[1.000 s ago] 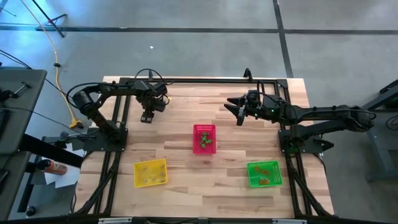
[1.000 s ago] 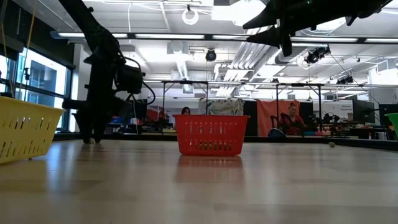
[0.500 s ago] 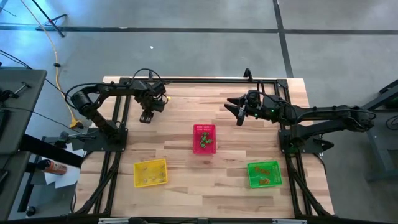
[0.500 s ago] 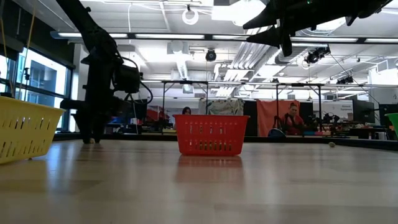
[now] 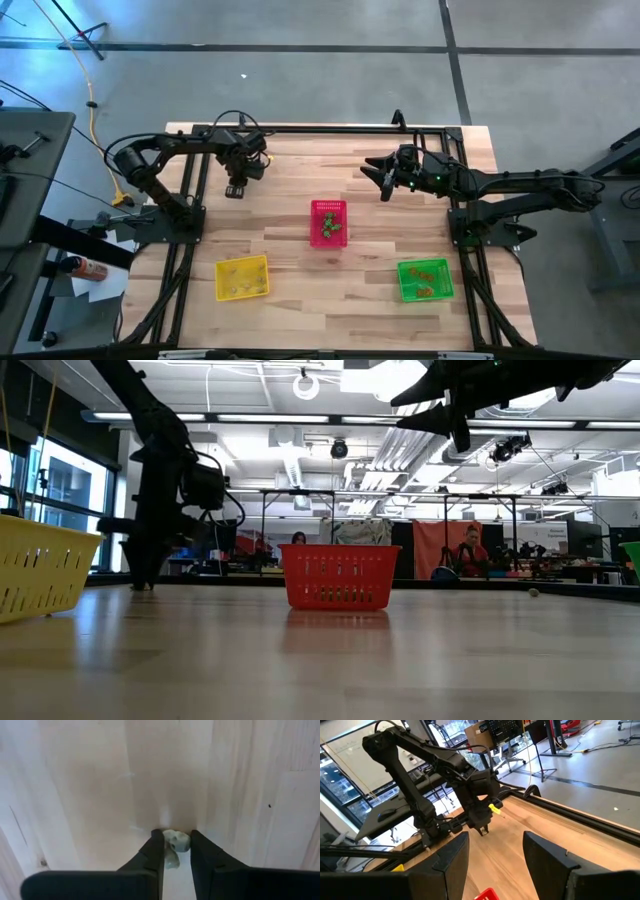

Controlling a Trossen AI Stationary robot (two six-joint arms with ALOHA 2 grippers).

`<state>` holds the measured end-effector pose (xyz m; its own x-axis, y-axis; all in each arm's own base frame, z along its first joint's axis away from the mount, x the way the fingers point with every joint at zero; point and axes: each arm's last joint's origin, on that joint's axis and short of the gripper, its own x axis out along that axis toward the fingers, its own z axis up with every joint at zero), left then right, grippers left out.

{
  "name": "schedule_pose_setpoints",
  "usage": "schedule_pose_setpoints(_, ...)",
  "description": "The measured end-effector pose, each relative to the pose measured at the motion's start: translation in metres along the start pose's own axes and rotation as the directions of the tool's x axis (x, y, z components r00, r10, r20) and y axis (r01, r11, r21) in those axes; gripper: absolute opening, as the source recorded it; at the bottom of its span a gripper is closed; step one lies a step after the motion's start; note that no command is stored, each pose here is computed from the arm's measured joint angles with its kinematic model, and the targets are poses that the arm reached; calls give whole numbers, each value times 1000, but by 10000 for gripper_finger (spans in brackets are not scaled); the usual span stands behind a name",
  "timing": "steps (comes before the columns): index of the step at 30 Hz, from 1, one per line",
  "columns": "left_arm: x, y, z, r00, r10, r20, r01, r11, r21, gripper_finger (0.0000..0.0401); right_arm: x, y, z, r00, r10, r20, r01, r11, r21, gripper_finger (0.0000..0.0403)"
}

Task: Sort Halloween decoration
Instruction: Put the white skull toy into the yellow bin

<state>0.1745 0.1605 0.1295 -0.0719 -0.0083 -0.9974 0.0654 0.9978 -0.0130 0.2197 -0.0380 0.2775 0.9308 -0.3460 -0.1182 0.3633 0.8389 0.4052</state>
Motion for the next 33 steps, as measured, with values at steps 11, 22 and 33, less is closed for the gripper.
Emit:
schedule_pose_setpoints(11, -20, 12, 9, 1000, 27, 10, -26, 999, -46, 35, 0, 0, 0, 1000, 0, 0, 0, 1000, 0, 181)
schedule_pose_setpoints(22, -24, 12, 10, 1000, 11, 7, -11, 999, -45, 35, 0, 0, 0, 1000, 0, 0, 0, 1000, -1, 181)
schedule_pose_setpoints(33, -25, 12, 9, 1000, 9, 10, -8, 999, -45, 35, 0, -2, -4, 999, -20, -43, 20, 1000, -8, 181)
